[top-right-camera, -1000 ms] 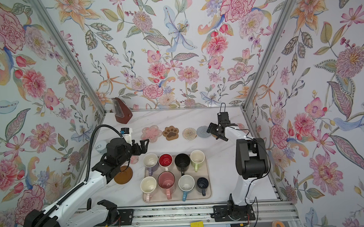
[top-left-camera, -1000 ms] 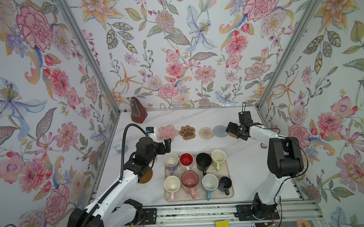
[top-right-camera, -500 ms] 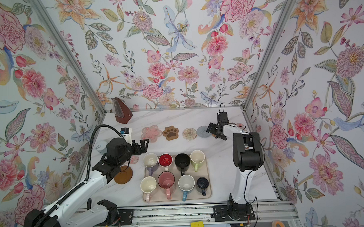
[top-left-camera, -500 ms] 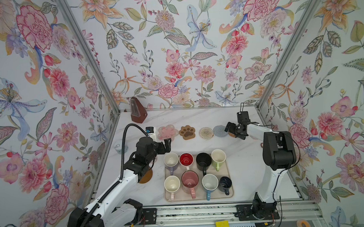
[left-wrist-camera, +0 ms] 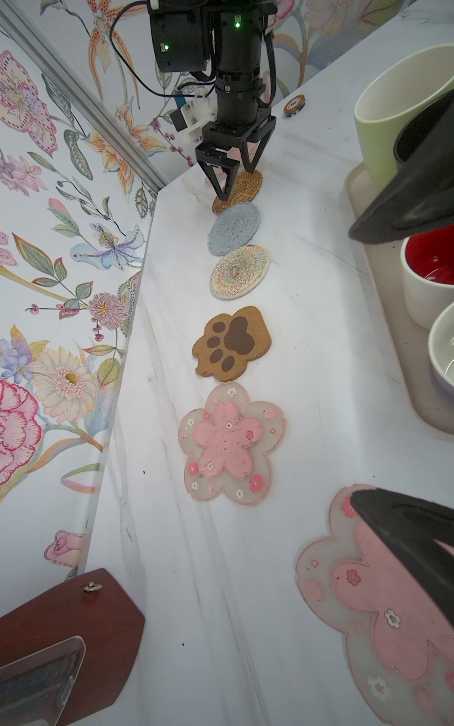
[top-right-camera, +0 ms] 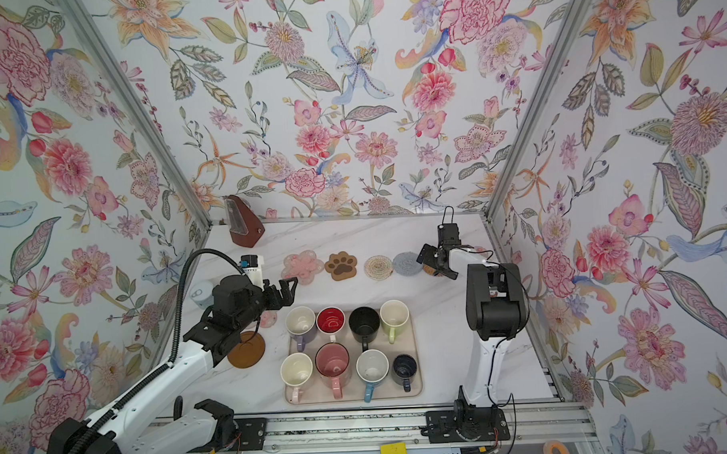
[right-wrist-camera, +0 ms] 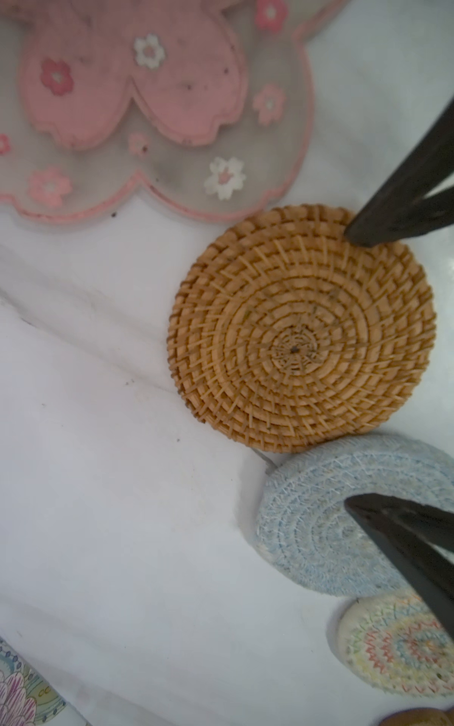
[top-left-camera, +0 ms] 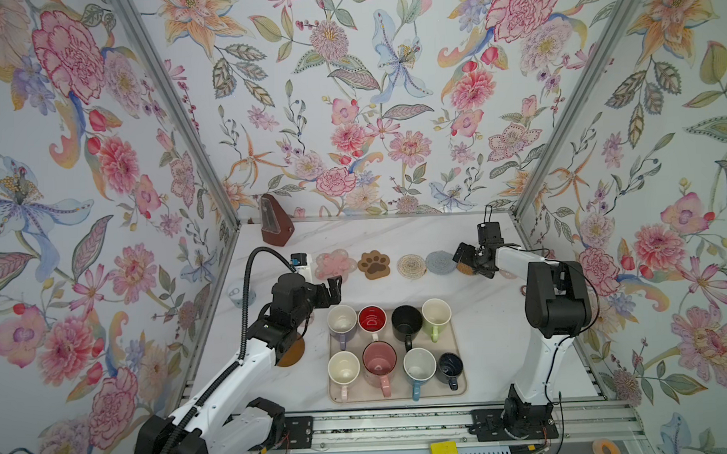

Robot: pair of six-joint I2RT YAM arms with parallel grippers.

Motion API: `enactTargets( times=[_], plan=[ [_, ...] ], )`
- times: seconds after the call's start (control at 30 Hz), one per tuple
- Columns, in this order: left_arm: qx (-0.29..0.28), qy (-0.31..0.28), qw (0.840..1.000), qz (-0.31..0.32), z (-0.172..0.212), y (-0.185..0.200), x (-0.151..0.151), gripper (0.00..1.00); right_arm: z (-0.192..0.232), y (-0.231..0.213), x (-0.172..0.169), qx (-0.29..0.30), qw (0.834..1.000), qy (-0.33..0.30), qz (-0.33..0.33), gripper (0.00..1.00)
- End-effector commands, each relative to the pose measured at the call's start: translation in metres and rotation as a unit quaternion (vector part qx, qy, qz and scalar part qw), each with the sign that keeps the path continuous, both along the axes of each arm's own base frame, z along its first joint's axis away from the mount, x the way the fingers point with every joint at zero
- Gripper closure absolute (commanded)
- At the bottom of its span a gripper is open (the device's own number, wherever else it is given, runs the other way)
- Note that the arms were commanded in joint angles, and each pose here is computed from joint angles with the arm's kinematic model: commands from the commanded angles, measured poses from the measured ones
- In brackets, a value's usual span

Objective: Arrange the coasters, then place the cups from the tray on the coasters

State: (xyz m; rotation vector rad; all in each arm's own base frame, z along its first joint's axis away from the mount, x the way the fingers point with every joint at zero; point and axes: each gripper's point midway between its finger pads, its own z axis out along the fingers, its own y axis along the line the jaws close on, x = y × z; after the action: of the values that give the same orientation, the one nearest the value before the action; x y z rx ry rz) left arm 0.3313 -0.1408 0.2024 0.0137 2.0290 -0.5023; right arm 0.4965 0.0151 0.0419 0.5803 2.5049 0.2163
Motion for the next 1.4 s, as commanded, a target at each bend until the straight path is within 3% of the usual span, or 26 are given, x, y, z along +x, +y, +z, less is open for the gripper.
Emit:
enactTargets(
  times=[0.0, 0.3, 0.53, 0.9, 1.37],
  plan=[
    [-0.009, -0.022, 1.0, 0.011, 0.02, 0.004, 0.005, 0.01, -0.01, -0.012, 0.001, -0.012, 1.0, 0.011, -0.012, 0.01],
    [-0.01, -0.022, 1.0, 0.011, 0.022, 0.003, 0.007, 0.01, 0.021, -0.006, 0.01, -0.008, 1.0, -0.025, 0.0, 0.01],
    [-0.01, -0.024, 1.0, 0.011, 0.024, 0.002, 0.008, 0.01, 0.043, 0.034, 0.016, 0.0, 0.998, -0.048, 0.039, 0.01],
    [-0.005, -0.026, 1.0, 0.014, 0.025, 0.005, 0.006, 0.01, 0.024, 0.105, 0.025, 0.004, 0.994, -0.024, 0.106, 0.01],
    [0.0, -0.027, 1.0, 0.017, 0.024, 0.008, 0.005, 0.01, -0.006, 0.141, 0.013, 0.01, 0.991, 0.007, 0.134, 0.01]
  ],
)
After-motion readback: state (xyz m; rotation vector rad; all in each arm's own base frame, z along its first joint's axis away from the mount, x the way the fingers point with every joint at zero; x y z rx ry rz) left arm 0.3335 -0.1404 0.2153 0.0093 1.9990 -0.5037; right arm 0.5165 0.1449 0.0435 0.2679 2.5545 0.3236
